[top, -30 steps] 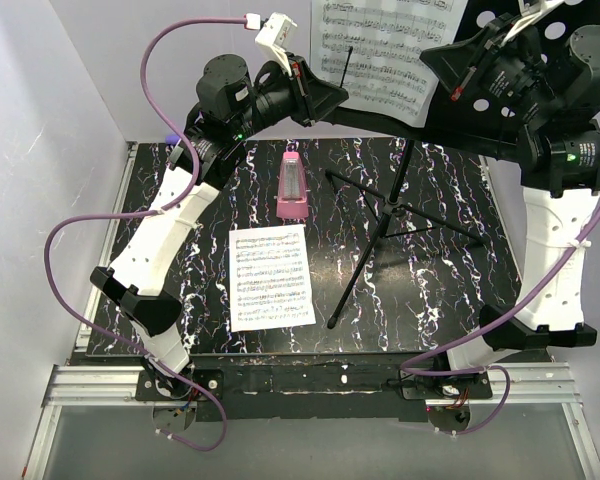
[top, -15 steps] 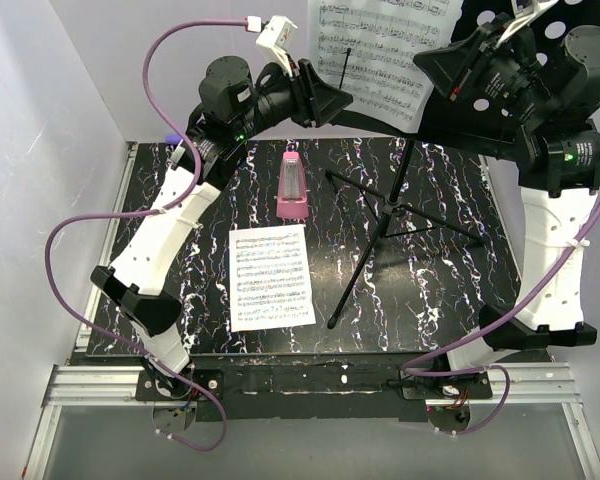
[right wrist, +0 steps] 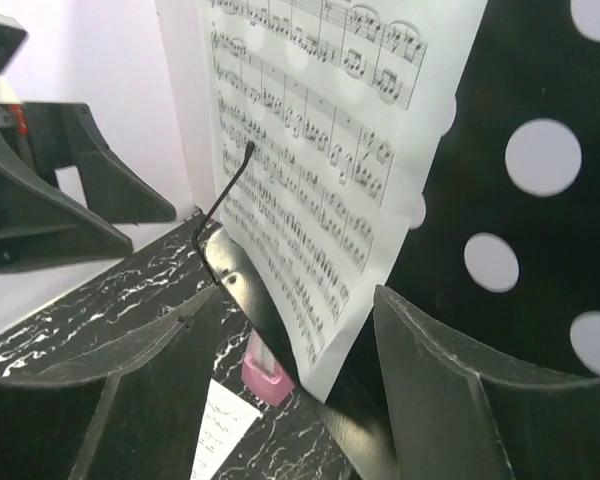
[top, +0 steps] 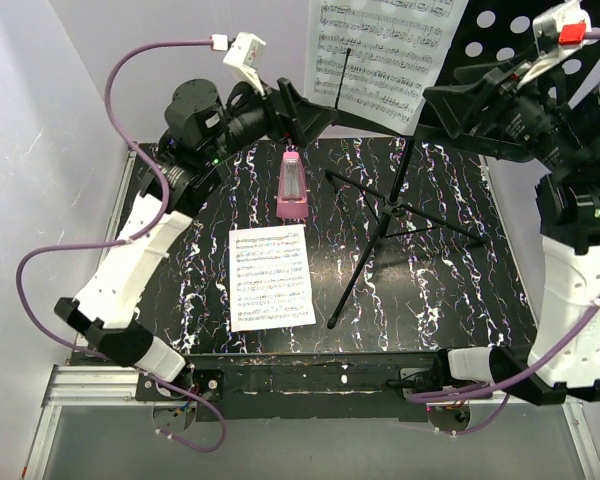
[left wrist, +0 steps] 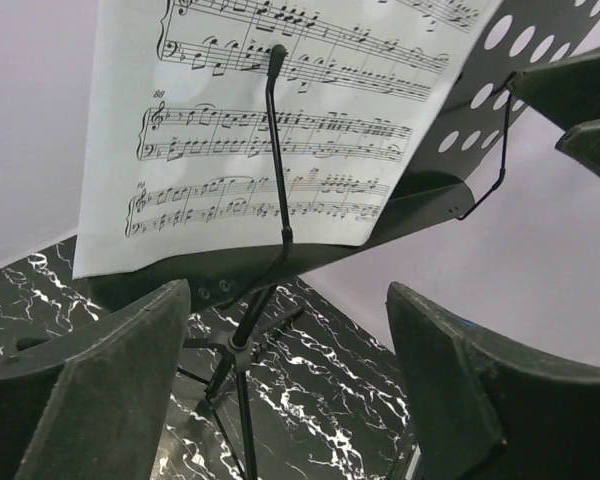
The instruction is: Set up the instrument practice props
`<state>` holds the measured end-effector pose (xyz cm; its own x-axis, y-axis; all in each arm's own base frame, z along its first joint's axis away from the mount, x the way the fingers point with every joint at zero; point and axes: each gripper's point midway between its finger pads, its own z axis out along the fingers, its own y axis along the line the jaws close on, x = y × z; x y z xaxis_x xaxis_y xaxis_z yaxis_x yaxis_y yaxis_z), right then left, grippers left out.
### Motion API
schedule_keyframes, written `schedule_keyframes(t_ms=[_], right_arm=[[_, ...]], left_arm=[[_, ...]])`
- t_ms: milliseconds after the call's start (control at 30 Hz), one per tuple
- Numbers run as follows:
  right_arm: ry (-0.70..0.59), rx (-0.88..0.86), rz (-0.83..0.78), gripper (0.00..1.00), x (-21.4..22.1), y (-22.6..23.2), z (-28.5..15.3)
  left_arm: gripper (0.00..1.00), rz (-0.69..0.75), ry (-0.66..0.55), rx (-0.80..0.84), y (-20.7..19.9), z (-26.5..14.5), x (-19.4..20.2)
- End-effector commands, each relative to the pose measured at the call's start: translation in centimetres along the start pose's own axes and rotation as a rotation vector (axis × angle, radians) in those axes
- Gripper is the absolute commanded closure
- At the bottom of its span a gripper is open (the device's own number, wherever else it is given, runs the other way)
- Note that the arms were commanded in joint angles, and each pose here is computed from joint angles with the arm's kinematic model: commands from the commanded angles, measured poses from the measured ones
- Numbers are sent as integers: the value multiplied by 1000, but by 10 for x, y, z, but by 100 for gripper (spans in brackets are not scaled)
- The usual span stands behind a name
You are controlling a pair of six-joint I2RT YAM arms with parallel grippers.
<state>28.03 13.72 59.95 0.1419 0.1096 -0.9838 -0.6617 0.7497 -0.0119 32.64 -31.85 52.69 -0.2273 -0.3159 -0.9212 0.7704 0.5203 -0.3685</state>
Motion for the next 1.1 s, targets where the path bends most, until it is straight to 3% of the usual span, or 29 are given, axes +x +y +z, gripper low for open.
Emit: schedule_keyframes(t_ms=[0, 67, 500, 733, 1067], right_arm=[[-13, 62, -87, 30, -6, 1, -23], [18, 54, -95, 28, 3, 7, -33], [269, -145, -168, 21, 99, 56, -95], [292, -228, -106, 21, 121, 71, -104], [313, -299, -38, 20, 148, 82, -112]], left_arm=[[11, 50, -86, -34, -8, -38, -25], [2, 62, -80, -54, -7, -52, -19], [2, 16, 120, -247, 58, -140, 112], [2, -25, 207, -308, 78, -167, 166], [2, -68, 262, -349, 93, -179, 202]])
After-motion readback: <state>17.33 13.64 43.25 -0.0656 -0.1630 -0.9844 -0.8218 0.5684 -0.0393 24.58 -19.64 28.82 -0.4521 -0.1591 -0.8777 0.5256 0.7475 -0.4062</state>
